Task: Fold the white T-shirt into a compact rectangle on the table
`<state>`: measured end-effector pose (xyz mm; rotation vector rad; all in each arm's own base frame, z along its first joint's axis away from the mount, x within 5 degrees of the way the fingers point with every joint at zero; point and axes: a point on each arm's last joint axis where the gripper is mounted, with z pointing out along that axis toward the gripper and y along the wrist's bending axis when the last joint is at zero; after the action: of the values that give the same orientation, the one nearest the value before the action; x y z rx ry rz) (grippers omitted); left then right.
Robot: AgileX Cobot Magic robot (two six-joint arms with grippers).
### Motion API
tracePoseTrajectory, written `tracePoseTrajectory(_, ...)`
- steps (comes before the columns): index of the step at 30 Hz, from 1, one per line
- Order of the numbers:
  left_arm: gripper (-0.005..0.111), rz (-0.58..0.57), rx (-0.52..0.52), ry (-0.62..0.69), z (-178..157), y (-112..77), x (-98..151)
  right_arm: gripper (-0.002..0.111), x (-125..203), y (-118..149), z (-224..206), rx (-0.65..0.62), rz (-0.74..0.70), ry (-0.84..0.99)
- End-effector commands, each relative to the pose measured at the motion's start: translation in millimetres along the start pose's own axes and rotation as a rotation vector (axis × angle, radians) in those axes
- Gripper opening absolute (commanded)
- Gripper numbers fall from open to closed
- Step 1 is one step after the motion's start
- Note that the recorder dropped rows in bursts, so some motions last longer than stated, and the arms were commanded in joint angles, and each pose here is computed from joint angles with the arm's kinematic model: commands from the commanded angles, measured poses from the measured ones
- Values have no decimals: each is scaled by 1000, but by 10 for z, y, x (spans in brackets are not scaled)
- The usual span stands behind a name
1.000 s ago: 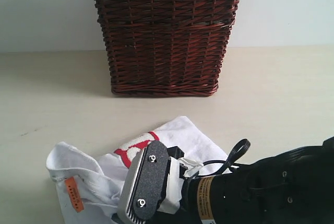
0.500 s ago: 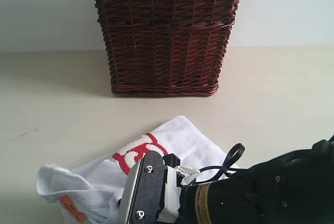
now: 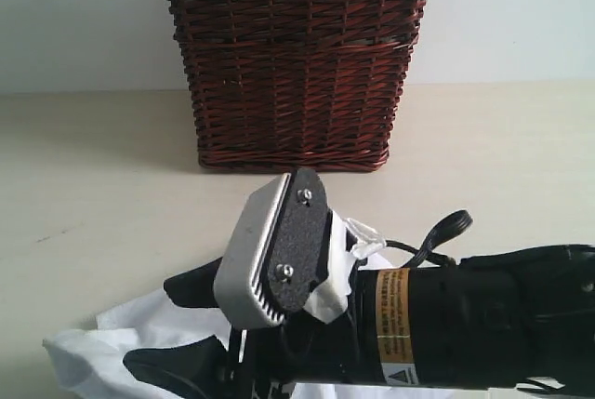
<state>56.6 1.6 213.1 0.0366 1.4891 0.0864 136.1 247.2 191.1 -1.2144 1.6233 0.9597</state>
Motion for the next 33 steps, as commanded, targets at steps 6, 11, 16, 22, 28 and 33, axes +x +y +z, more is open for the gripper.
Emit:
tracePoseTrajectory(6, 0, -11, -2, -5, -5, 1, -2, 31, 355, -94, 94, 60, 14, 249)
tracePoseTrajectory(11, 0, -11, -2, -5, -5, 1, -2, 0, 505, -71, 140, -1, -57, 326)
tracePoseTrajectory(16, 0, -11, -2, -5, -5, 1, -2, 0, 644, -67, 184, -29, -49, 383)
tracePoseTrajectory(22, 0, -11, -2, -5, -5, 1, -2, 0, 749, 39, 174, -143, 37, 464)
tracePoseTrajectory(28, 0, -11, -2, -5, -5, 1, -2, 0, 726, 92, 175, -199, 58, 440)
tracePoseTrajectory(33, 0, -11, -2, -5, -5, 1, -2, 0, 688, 110, 156, -214, 51, 433)
